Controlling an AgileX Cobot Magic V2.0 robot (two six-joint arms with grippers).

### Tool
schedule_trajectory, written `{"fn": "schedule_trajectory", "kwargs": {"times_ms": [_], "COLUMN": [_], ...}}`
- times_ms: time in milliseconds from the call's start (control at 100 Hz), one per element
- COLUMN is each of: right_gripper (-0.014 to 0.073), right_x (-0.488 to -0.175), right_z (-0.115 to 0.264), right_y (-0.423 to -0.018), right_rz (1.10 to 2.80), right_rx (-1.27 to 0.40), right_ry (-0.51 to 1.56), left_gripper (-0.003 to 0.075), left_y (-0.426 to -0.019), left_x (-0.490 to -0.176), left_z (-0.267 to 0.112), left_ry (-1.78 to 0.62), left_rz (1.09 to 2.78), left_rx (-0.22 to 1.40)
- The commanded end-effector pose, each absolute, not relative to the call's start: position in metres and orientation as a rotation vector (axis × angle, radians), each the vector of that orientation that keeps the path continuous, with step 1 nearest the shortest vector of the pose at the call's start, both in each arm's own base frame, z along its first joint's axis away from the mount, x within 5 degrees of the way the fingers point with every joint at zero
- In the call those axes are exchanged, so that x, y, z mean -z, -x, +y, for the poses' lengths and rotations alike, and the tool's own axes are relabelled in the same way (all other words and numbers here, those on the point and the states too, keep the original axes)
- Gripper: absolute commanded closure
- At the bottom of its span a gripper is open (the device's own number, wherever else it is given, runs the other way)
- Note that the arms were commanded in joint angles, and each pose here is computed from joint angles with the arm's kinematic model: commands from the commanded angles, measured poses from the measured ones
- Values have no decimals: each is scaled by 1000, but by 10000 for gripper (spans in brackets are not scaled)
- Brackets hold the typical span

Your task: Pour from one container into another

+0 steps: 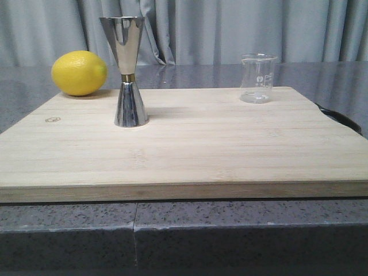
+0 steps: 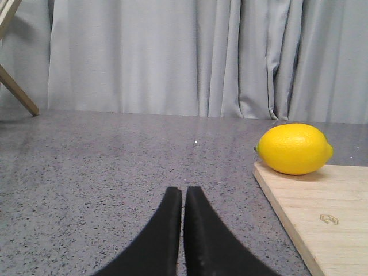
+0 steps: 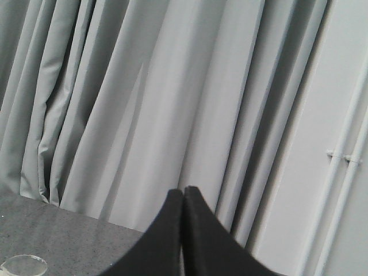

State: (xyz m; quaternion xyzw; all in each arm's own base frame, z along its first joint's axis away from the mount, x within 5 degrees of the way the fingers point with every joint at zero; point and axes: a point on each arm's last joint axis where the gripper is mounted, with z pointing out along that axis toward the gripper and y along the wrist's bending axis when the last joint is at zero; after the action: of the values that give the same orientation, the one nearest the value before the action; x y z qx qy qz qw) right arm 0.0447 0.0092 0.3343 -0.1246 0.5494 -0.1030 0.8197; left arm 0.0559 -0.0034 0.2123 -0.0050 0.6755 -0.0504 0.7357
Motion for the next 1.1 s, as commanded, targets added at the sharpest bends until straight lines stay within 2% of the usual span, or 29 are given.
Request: {"fn": "schedule_trajectory", "kwargs": {"times_ms": [0,680,840,940,1090], "right_gripper": [668,668,668,668,668], "right_x": [-343,-342,-341,-337,-321], "right_z": [12,11,5,1,1], "right_y": [-43,-43,-42,-39,-35], "right_rz": [1134,1139,1167,1211,1227], "right_rx": [204,207,96,56,82], "right_ry": [281,277,134,75,109], "left_gripper": [739,739,739,739,739], "left_y": [-55,-55,-55,-55,-55], "left_x": [-208,-208,-208,-208,-208], "left_z": [-4,-4,-4,-4,-4], "left_ry": [11,11,11,11,11], "left_rz": [1416,1416,1416,1416,1416], "left_rx": [124,124,124,124,124]}}
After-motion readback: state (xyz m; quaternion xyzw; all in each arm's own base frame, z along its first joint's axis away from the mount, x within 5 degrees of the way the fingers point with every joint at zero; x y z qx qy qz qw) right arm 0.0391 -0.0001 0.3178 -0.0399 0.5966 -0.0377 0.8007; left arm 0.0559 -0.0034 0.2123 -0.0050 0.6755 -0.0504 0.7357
